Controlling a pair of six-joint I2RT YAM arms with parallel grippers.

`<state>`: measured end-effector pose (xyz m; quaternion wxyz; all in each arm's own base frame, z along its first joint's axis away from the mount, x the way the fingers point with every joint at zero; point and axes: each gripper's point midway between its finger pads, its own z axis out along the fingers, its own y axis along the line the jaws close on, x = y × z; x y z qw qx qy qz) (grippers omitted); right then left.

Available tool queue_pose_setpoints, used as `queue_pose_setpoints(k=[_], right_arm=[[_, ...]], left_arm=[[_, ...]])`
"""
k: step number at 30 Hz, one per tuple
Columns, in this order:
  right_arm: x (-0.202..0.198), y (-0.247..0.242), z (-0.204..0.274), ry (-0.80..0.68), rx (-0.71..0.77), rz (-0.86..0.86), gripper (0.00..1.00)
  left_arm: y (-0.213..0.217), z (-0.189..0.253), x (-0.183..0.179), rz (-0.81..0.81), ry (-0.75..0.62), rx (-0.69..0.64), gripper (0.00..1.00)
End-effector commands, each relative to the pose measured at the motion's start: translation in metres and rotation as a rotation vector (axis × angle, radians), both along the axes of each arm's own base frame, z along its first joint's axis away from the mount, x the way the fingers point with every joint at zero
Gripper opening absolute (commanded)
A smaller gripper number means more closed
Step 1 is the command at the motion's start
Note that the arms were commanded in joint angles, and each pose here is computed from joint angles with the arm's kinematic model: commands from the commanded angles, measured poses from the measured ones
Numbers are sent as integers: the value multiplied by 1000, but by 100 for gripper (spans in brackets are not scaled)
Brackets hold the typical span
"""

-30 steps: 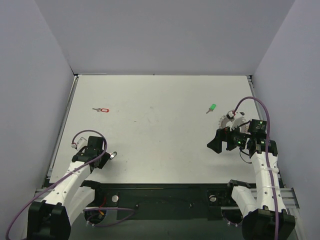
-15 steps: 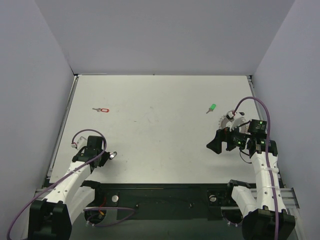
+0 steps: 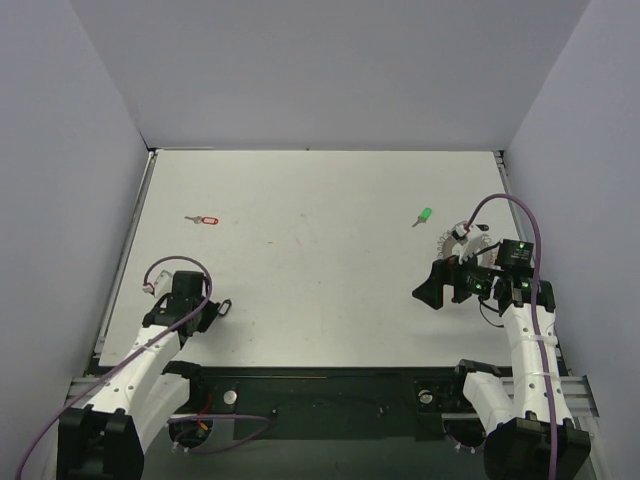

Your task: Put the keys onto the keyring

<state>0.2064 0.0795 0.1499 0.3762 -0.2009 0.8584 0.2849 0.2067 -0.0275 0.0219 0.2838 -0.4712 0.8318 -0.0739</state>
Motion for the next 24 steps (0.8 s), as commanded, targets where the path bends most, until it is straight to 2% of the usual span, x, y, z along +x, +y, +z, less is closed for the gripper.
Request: queue_pose_setpoints(k=[1,3,4,5,8,10,13,14,15,16,18,20,21,23,24], right_arm=[[-2,6,15,-48,16,53,99],[-6,10,17,-57,23,87,99],[-11,14,17,-44,31,113,99],[-14,16,18,-70,16,159,99],[-37,31,17,-94,-72,380,99],[-50,39,17,-123,-129,532,100],[-63,51,28,-193,-163,734,99],[-71,57,27,-183,-159,813,98],[-70,60,33,-179,-156,839,98],[-73,67,36,-187,-151,887,98],[-75,76,44,-183,-129,955,96],[-75,86,51,-162,-92,994,93],[-75,90,53,-151,-77,1014,91],[-76,96,57,-141,-35,1026,89],[-77,99,60,-142,-10,1025,87]], left_arm=[[-9,45,21,-118,-129,8,0],[-22,68,28,-239,-211,-5,0],[-42,80,29,-337,-258,-71,0],[-47,96,34,-420,-324,-43,0],[-95,138,34,-735,-505,-127,0],[-122,160,30,-952,-606,-101,0],[-156,190,26,-1198,-720,14,0],[-176,188,17,-1342,-739,71,0],[-187,202,18,-1391,-790,113,0],[-208,203,9,-1536,-834,174,0],[-239,208,0,-1698,-925,269,0],[-265,207,-5,-1797,-997,330,0],[-275,216,-2,-1798,-1063,357,0],[-296,219,-7,-1835,-1156,364,0],[-301,209,-7,-1857,-1152,361,0]])
